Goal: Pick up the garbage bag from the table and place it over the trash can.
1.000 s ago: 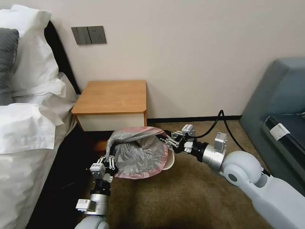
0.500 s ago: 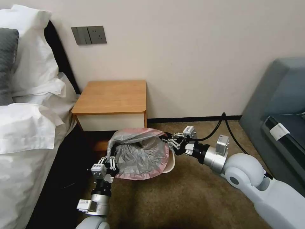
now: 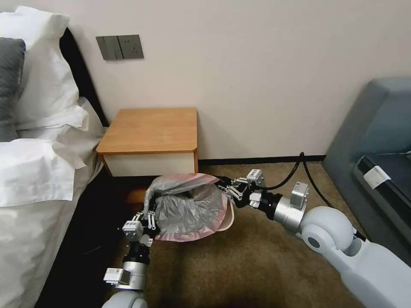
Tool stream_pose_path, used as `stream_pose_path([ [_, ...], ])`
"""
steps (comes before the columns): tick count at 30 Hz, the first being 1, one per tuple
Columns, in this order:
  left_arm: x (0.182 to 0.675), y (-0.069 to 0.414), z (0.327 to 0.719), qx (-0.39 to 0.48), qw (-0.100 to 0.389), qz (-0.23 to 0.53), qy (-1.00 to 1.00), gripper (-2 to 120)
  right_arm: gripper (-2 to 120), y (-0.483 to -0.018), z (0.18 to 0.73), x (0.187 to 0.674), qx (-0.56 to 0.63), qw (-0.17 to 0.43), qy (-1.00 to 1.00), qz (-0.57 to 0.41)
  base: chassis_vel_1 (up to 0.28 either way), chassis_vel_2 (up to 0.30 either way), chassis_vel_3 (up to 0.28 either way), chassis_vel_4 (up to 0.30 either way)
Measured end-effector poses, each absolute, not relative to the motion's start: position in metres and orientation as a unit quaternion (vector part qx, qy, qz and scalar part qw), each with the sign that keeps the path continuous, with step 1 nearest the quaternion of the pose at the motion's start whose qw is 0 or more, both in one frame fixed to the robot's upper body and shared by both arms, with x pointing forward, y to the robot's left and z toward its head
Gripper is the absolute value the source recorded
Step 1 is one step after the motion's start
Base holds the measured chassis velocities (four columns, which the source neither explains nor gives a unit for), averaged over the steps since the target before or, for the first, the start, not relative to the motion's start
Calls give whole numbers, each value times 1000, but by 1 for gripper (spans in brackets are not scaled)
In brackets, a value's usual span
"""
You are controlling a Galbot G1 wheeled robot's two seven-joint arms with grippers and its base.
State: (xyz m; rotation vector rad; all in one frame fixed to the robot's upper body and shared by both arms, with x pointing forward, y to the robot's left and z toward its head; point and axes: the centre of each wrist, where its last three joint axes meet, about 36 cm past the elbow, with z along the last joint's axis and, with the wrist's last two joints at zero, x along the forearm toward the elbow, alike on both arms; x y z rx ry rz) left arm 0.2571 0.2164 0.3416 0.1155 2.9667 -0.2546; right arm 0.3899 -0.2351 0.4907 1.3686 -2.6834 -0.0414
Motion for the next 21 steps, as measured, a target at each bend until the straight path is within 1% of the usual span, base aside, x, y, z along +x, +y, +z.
stream_pose_path([
  [6,257,217,340,45,82,-84,992,8,7,-233,497,398,448,64,-892,-13,0,0,0,0],
  [11,257,216,340,53,87,-83,991,8,7,-234,506,407,438,84,-895,-9,0,0,0,0],
  [13,256,215,340,59,95,-83,990,8,7,-234,511,413,420,112,-900,-8,0,0,0,0],
  [17,254,213,340,65,101,-84,989,8,7,-232,523,421,402,134,-906,-18,0,0,0,0],
  [21,253,214,339,67,105,-81,989,8,7,-232,538,427,394,141,-907,-38,0,0,0,0],
])
